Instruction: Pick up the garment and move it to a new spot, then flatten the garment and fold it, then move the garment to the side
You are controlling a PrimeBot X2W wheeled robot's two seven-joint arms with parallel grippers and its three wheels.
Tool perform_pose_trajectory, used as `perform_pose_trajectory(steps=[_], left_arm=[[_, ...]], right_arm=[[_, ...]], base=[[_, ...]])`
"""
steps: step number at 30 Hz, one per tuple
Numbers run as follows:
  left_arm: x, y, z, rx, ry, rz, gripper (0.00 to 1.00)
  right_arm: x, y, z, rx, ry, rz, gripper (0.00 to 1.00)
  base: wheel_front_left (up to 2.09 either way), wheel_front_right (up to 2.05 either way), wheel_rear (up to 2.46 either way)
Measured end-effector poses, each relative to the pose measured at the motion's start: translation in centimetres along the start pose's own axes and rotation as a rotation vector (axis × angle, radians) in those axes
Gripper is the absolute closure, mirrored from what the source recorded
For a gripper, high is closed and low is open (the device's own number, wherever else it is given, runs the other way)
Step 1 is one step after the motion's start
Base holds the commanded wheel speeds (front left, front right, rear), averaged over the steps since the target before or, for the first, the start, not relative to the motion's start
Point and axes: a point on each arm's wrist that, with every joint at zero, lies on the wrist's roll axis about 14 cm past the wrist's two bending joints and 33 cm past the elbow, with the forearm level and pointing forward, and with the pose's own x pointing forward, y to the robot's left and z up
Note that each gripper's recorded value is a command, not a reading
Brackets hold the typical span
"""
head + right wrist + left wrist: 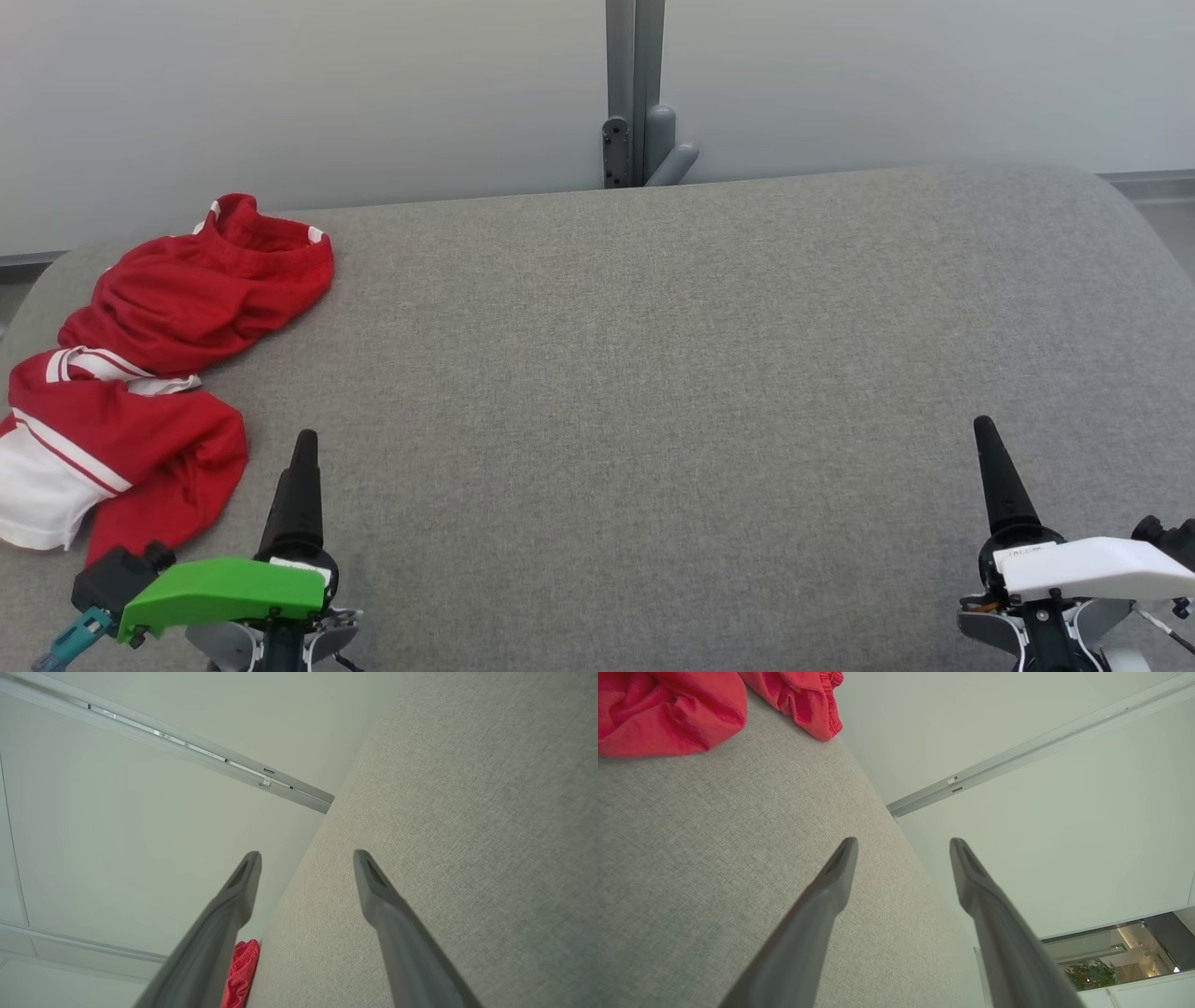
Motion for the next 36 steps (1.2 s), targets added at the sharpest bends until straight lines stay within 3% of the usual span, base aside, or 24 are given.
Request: perform_pose_trajectory(steps=[18,36], left_arm=[[-0.3,-1.4,-0.6,0.357,-0.021,-0.029,0.00],[-1.1,-1.7,-1.1,0.634,-0.050,-0.047,0.00]], right_arm=[[-0.5,2.1,0.3,-0.281,-0.027,0.078,0.00],[-1.2,3.4,-0.7,-0.563,-0.023,0.145,0.00]], base=[[0.00,0.00,0.00],[0.00,0.00,0.00]])
